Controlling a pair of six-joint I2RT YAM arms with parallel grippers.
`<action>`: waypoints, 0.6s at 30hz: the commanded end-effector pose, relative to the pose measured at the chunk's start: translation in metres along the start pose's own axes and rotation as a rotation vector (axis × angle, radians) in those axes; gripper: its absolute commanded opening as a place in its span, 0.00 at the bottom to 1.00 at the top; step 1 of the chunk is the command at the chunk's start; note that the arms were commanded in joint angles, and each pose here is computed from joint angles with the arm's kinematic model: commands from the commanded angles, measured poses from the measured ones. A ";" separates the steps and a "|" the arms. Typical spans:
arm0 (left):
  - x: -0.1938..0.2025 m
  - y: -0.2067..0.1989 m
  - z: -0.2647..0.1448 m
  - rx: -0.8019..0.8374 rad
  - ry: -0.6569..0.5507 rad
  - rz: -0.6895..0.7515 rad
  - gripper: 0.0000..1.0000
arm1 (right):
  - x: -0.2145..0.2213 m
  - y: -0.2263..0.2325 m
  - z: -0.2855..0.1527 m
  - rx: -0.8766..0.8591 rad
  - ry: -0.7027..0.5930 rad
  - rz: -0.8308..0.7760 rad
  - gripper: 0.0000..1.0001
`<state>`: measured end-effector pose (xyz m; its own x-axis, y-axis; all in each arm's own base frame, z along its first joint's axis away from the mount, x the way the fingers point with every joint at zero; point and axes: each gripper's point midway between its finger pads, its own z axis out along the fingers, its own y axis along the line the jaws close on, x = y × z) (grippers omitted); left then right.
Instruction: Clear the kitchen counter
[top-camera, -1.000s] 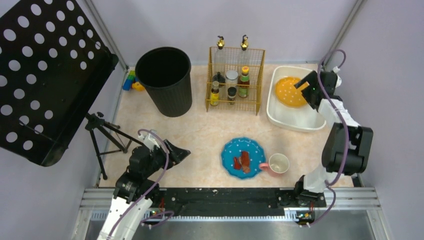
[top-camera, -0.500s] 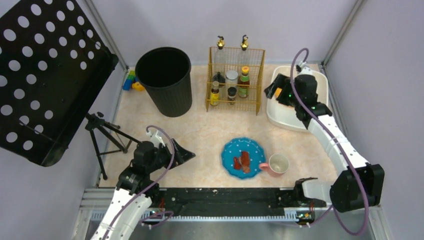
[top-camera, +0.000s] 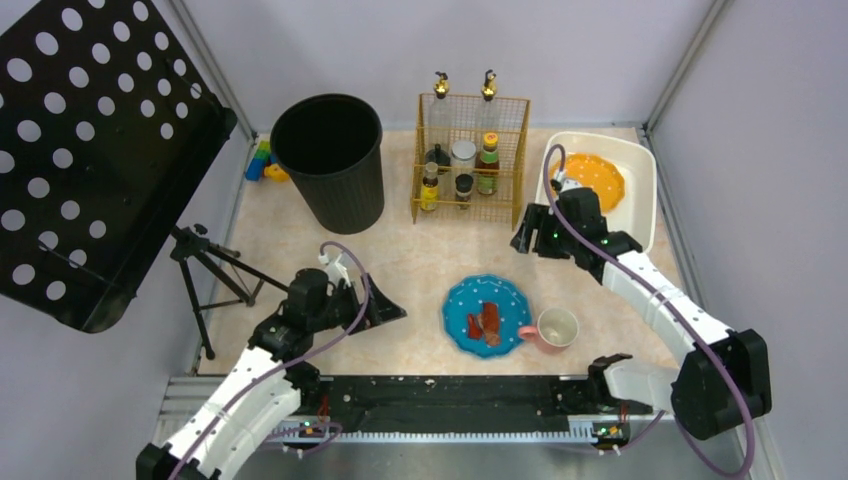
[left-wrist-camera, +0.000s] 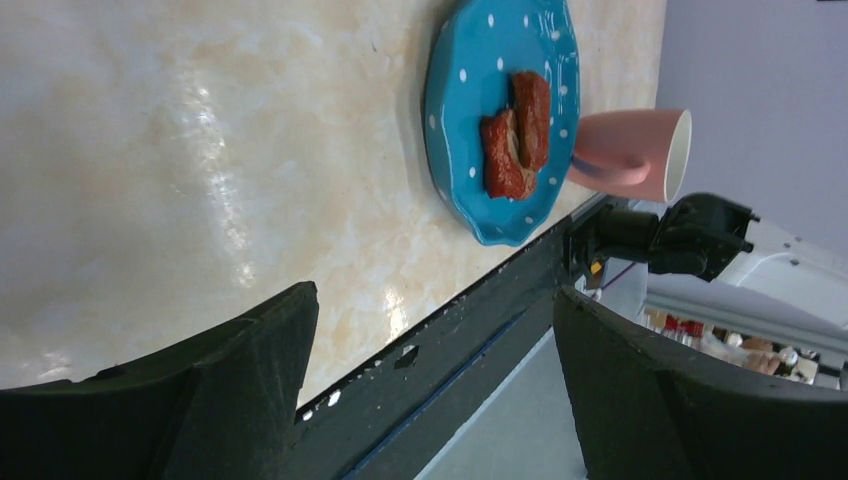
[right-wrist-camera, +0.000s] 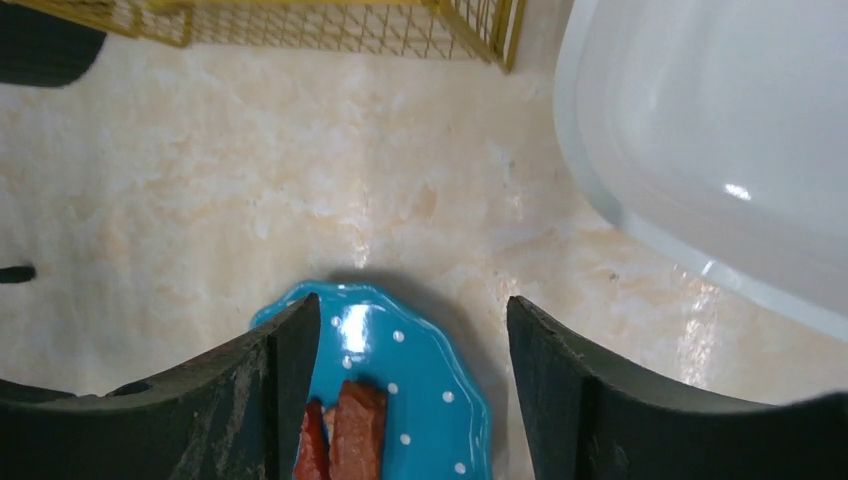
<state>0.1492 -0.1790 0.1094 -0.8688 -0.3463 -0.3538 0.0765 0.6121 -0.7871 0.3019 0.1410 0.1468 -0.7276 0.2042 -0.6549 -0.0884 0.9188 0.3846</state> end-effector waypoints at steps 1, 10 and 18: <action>-0.001 -0.022 0.015 0.061 0.009 0.083 0.91 | 0.024 0.009 -0.004 -0.004 0.037 -0.033 0.65; 0.020 -0.024 0.045 0.030 0.118 0.101 0.87 | 0.063 0.000 0.012 0.054 0.124 -0.053 0.61; 0.028 -0.022 0.065 0.007 0.165 0.107 0.83 | 0.068 -0.015 0.019 0.121 0.128 -0.069 0.60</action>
<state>0.1346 -0.2286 0.0601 -0.9513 -0.1441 -0.2725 0.1052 0.6790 -0.7266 0.2583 0.1459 0.0815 -0.8272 0.1008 -0.5528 -0.0640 0.9605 0.2709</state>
